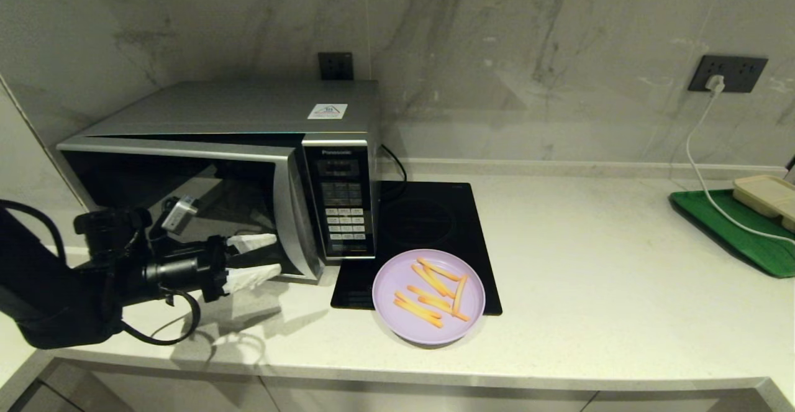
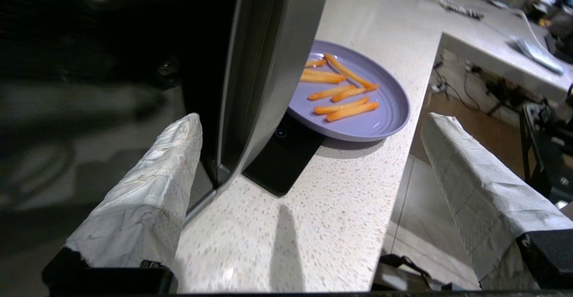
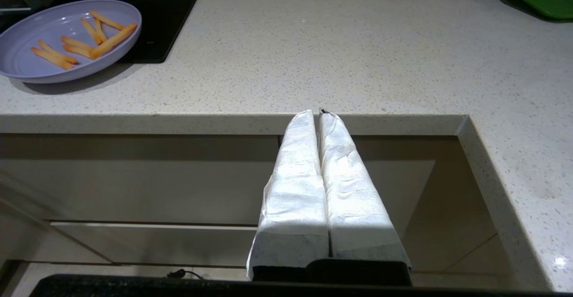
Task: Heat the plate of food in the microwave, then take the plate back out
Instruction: Open the microwave oven
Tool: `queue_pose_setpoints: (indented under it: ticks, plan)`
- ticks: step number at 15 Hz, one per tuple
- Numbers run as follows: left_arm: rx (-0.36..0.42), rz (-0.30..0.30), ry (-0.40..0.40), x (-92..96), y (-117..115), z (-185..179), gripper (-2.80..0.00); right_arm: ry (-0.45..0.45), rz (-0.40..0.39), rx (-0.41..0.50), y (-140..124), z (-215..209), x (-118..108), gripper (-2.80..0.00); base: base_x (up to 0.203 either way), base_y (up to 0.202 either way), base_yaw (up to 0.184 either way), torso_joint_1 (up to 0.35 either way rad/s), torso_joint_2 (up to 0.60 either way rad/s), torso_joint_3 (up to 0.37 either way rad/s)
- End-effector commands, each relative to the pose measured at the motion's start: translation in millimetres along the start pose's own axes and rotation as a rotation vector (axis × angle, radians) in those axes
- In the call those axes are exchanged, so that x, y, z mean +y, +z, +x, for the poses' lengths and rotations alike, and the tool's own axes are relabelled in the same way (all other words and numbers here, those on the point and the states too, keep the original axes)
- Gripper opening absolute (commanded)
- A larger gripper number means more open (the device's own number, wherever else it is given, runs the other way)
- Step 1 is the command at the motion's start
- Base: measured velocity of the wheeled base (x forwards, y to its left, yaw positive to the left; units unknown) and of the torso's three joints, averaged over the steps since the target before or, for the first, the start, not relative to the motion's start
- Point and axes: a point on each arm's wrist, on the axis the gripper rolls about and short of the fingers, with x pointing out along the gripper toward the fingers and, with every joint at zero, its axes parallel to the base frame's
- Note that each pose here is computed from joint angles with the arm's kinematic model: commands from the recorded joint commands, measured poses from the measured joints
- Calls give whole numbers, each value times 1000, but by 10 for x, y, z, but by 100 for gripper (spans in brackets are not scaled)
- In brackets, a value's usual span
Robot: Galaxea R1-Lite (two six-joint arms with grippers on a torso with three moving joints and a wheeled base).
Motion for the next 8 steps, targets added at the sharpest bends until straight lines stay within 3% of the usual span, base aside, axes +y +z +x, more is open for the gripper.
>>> queue_pose_setpoints:
  ticks: [1,2,6,8]
  plan:
    - [-45,54,60,-266,349,-385,0,-2,1,2,-1,1,-1,-280,0,0,0,0,0,0]
    - [-57,59,70,-402,414,-524,-280,0,1,2,-1,1,0,-280,0,0,0,0,0,0]
    - [-89,142,163,-1100,636,-927,-280,-2,1,2,-1,1,0,-280,0,0,0,0,0,0]
    - [-104,197,256,-1230,831,-984,-280,-1,1,2,-1,1,0,-280,0,0,0,0,0,0]
